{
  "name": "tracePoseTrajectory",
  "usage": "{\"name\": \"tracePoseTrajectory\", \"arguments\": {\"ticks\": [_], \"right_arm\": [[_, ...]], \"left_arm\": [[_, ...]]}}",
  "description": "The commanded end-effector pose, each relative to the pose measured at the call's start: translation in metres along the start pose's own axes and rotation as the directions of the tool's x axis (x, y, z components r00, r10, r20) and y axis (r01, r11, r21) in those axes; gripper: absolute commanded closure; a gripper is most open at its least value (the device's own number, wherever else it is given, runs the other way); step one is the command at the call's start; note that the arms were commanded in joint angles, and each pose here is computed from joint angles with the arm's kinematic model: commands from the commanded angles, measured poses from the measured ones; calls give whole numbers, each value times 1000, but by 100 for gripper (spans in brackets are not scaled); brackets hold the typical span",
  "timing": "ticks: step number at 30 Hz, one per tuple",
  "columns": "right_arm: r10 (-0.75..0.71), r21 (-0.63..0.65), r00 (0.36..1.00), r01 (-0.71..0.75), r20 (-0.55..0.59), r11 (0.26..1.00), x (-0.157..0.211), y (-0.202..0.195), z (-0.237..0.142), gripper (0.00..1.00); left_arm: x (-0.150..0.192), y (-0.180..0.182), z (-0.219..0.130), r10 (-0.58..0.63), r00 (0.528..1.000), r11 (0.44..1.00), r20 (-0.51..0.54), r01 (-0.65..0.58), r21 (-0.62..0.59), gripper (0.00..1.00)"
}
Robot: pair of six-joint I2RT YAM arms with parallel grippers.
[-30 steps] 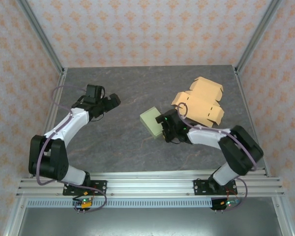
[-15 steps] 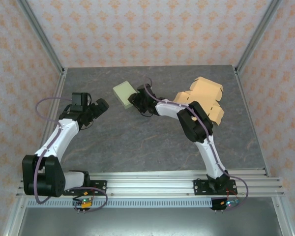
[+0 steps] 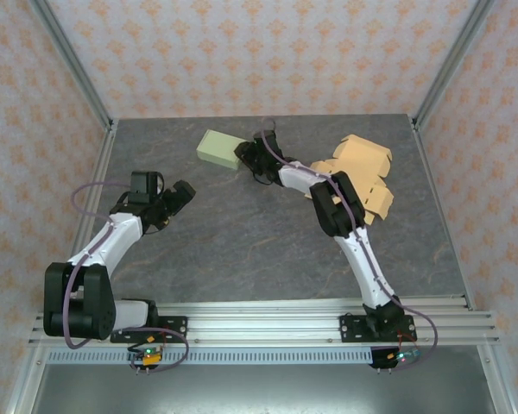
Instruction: Fold the paper box
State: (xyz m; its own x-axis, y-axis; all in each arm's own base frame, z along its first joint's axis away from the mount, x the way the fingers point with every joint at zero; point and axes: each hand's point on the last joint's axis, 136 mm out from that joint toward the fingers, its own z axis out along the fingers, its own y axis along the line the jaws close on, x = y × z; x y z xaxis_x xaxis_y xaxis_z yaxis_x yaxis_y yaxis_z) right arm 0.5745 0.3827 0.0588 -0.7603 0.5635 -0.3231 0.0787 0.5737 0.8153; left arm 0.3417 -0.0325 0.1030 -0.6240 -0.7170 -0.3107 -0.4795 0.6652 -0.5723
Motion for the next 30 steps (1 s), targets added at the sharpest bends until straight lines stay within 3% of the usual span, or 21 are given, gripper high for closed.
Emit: {"name": "tracePoseTrajectory", "arguments": {"ticks": [1,6,12,18,30], "right_arm": [[-39,-66,999,39,-9,997,-3,12,12,50],[-109,-96,994,108,0,989,-15,22,14,42],[-218,-152,976,217,7,964,-25,29,25,39],[-227,-192,974,227,20,955,-28,33,40,36],[-295,-303,954,296,51,906,-34,70,29,29]], "left_arm": [[-2,-8,-3,-9,1000,999,11,8,45,0],[0,-3,-5,-8,1000,999,25,7,35,0],[0,0,-6,-9,999,1000,33,8,29,0],[4,5,-5,-28,999,999,39,27,35,0],[9,9,-8,-22,999,999,43,21,36,0]]}}
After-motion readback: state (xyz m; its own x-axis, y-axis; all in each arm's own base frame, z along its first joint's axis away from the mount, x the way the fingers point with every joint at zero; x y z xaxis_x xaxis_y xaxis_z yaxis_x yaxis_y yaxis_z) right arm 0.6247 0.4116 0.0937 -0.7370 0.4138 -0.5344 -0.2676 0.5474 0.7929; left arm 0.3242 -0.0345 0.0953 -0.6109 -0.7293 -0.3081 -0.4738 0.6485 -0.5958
